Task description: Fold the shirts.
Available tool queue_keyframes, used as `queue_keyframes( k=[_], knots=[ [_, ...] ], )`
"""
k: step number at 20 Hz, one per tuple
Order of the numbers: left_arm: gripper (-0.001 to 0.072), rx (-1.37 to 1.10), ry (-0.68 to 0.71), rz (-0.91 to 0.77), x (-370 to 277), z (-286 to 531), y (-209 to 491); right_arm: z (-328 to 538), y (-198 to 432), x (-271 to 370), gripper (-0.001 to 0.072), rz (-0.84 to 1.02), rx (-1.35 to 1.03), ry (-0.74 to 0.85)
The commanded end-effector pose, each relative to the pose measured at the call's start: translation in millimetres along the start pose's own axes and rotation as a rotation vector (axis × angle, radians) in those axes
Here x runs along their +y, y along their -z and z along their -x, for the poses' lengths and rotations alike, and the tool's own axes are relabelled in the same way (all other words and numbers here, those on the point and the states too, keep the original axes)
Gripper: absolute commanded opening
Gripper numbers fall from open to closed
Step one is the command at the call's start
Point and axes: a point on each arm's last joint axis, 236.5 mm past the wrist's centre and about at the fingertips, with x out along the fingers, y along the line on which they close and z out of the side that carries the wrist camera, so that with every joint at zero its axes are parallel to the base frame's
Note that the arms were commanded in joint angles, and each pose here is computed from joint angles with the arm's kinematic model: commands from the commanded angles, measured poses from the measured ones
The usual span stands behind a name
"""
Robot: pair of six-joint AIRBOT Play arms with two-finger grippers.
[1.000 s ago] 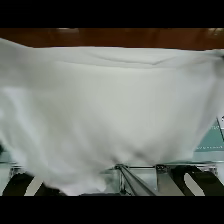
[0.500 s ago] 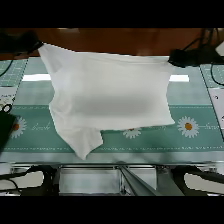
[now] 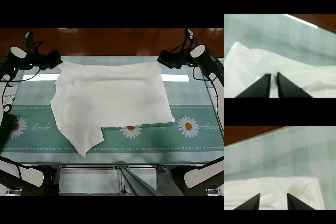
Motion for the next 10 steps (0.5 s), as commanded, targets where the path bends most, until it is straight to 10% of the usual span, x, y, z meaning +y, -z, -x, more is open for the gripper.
queue_keyframes(
  k=[1,10],
  knots=[
    [0.0509,0.134,-0.005,-0.019,6.8,-0.9,29.9,0.9,15.6,1.2,0.0418,-0.028,0.099,-0.032],
    [0.0506,0.374,0.035,0.000,21.0,167.5,65.4,169.5,65.8,-97.4,0.0416,-0.077,0.374,0.183]
  ],
)
